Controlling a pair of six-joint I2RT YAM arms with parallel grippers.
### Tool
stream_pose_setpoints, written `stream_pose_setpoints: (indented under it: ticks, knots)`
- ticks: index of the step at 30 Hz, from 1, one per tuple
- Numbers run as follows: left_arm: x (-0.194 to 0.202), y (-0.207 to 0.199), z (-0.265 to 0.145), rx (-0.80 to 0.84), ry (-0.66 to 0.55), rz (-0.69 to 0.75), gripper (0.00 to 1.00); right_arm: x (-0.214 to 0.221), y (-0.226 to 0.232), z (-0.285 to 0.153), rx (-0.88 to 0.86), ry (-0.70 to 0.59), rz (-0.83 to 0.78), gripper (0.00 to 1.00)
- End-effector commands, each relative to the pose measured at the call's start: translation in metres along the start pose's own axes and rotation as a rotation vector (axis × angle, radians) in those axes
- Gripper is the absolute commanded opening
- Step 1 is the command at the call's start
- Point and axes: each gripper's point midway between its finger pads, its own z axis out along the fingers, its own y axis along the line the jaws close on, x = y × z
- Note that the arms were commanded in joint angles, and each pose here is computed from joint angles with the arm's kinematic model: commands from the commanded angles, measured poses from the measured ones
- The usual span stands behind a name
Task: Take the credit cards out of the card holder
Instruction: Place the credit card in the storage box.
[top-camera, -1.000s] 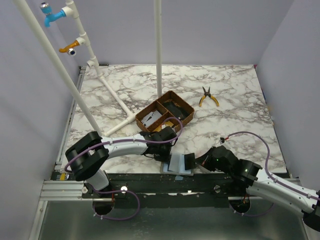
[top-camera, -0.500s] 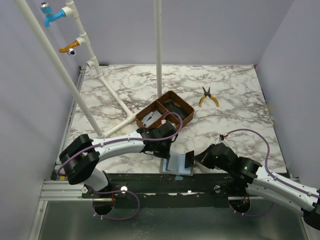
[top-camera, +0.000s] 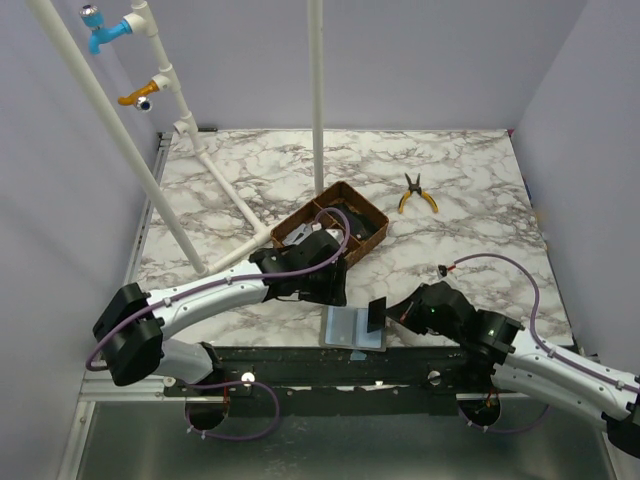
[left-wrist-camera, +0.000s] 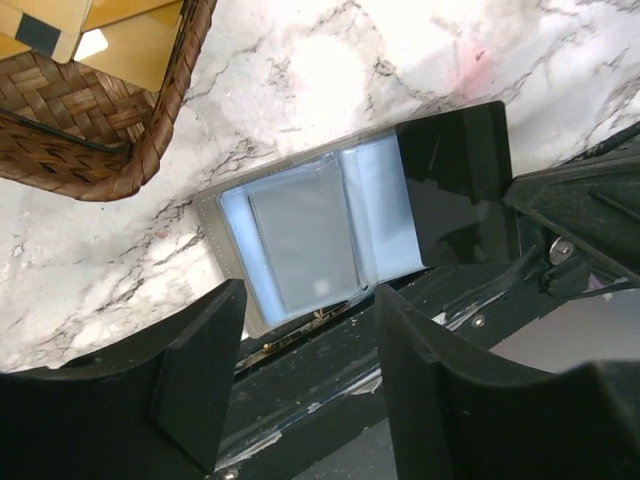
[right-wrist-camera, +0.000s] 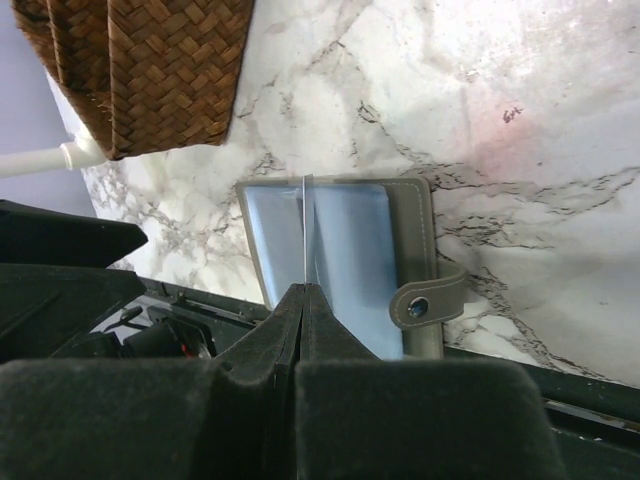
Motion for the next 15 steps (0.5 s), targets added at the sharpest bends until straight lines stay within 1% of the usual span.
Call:
stream_pose_setpoints:
  ticks: [1, 4, 8, 15]
  knots:
    - [-0.009, -0.015, -0.012, 0.095, -0.024, -0.001, 0.60, -0.009, 0.019, -0.003, -0.039, -0.027, 0.011, 0.01]
    - [-0.011, -0.017, -0.015, 0.133, -0.029, -0.015, 0.63, -0.008, 0.025, -0.004, -0.059, -0.019, 0.023, 0.01]
    - [-0.012, -0.024, -0.021, 0.221, -0.029, -0.047, 0.67, -0.010, 0.039, -0.009, -0.104, -0.018, 0.038, 0.01]
    - [-0.018, -0.036, -0.034, 0.393, -0.036, -0.102, 0.72, -0.018, 0.080, -0.027, -0.207, -0.011, 0.051, 0.01]
